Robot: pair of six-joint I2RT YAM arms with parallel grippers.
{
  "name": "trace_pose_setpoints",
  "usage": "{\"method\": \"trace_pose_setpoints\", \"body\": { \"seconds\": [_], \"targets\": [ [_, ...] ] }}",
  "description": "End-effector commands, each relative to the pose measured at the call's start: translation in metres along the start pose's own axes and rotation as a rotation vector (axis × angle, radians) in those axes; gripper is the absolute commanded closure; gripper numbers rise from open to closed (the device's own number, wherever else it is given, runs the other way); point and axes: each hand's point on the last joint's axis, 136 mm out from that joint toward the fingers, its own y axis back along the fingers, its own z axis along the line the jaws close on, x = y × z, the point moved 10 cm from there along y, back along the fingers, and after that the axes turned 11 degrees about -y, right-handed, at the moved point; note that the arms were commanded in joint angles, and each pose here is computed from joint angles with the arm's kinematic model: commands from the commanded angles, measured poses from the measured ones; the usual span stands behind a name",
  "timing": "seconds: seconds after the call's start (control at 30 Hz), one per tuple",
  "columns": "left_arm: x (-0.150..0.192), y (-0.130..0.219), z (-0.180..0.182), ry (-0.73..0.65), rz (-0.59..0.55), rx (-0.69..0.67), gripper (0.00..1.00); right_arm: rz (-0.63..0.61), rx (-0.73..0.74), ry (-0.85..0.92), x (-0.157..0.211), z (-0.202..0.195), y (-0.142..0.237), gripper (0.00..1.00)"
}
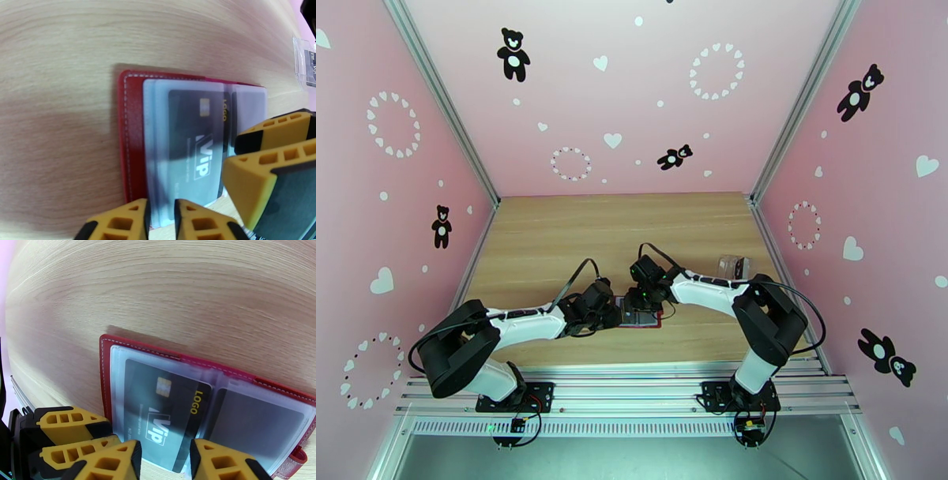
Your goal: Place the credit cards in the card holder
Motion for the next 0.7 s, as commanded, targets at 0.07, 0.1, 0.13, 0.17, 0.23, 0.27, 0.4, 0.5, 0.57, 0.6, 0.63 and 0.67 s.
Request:
{"method": "trace_pose_setpoints", "body": {
  "seconds": [0.07,0.1,0.13,0.17,0.23,0.27,0.4,0.5,0.57,0.6,0.63,0.67],
  "targets": [
    [0.004,-0.002,0.001,-0.005,0.019,-0.003,0.77,-0.031,0.049,0.011,-0.003,0.001,0.007,0.60],
    [0.004,-0.002,0.000,-0.005,0.019,-0.001,0.77,-0.031,0.056,0.010,-0.003,0.000,0.007,0.60],
    [0.004,-0.002,0.000,-0.005,0.018,-0.001,0.78,-0.031,0.060,0.010,-0.003,0.000,0.007,0.60],
    [0.004,-0.002,0.001,-0.004,0.020,-0.003,0.78,-0.029,0.063,0.009,-0.004,0.000,0.006,0.60],
    [0.004,-0.002,0.001,-0.003,0.019,-0.003,0.78,-0.014,0.048,0.012,-0.003,0.002,0.003,0.60],
    [0.004,-0.002,0.001,-0.004,0.018,-0.004,0.78,-0.005,0.037,0.010,-0.004,0.003,0.001,0.60],
    [0.004,-0.002,0.001,-0.003,0.017,-0.003,0.78,0.003,0.038,0.006,-0.004,0.002,-0.003,0.60],
    [0.004,-0.002,0.000,-0.003,0.018,0.000,0.78,0.006,0.050,0.004,-0.004,0.001,-0.005,0.60],
    [0.004,-0.003,0.001,-0.002,0.018,-0.002,0.78,0.012,0.052,0.001,-0.003,0.000,-0.006,0.60],
    [0.004,-0.002,0.000,-0.003,0.019,-0.002,0.78,0.014,0.050,0.001,-0.003,0.000,-0.007,0.60],
    [0.004,-0.003,0.000,-0.003,0.018,-0.001,0.78,0.017,0.047,0.001,-0.003,0.000,-0.008,0.60],
    [0.004,-0.003,0.000,-0.004,0.018,0.001,0.78,0.024,0.041,0.001,-0.003,0.001,-0.009,0.60]
  ]
}}
